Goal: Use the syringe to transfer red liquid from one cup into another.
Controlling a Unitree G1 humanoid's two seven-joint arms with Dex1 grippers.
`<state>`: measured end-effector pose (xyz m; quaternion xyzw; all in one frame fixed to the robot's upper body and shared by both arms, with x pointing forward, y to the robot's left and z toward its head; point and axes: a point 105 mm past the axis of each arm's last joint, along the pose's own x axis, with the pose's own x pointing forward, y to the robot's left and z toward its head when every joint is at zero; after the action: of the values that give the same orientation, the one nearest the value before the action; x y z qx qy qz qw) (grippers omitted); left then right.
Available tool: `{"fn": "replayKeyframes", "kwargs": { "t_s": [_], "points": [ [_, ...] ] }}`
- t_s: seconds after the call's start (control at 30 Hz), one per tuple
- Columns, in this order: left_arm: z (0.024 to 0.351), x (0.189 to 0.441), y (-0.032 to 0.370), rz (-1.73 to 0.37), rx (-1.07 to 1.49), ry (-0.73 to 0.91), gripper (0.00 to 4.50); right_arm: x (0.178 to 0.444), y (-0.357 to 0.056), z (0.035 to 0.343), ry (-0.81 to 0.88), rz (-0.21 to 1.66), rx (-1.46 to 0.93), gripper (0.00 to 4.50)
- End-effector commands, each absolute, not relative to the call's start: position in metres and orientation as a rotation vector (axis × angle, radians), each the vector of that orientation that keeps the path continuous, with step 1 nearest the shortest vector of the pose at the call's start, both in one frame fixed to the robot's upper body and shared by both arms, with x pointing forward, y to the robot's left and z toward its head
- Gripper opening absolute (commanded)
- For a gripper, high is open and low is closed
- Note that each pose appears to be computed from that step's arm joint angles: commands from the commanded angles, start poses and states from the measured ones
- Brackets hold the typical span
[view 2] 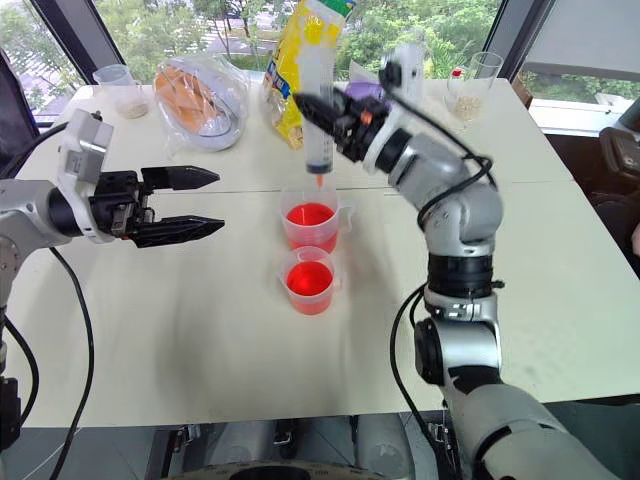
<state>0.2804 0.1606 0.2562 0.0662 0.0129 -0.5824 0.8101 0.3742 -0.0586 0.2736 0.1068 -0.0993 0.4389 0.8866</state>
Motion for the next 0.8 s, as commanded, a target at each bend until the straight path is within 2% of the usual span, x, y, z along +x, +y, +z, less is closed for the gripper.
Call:
{"fn": "replayKeyframes", "kwargs": {
  "t_s": [0.03, 0.4, 0.8],
  "points": [
    [0.269, 0.280, 0.161, -1.243, 0.181, -0.019, 4.50, 0.369, -0.052, 0.271, -0.278, 0.934, 0.201, 1.41],
    [0.281, 0.302, 0.145, -1.218, 0.124, -0.113, 4.50, 0.357, -0.039, 0.221, -0.209, 0.987, 0.072, 1.41],
    [0.283, 0.354, 0.118, -1.086, 0.081, -0.158, 4.50, 0.352, -0.039, 0.206, -0.182, 1.024, -0.017, 1.41]
  ]
}}
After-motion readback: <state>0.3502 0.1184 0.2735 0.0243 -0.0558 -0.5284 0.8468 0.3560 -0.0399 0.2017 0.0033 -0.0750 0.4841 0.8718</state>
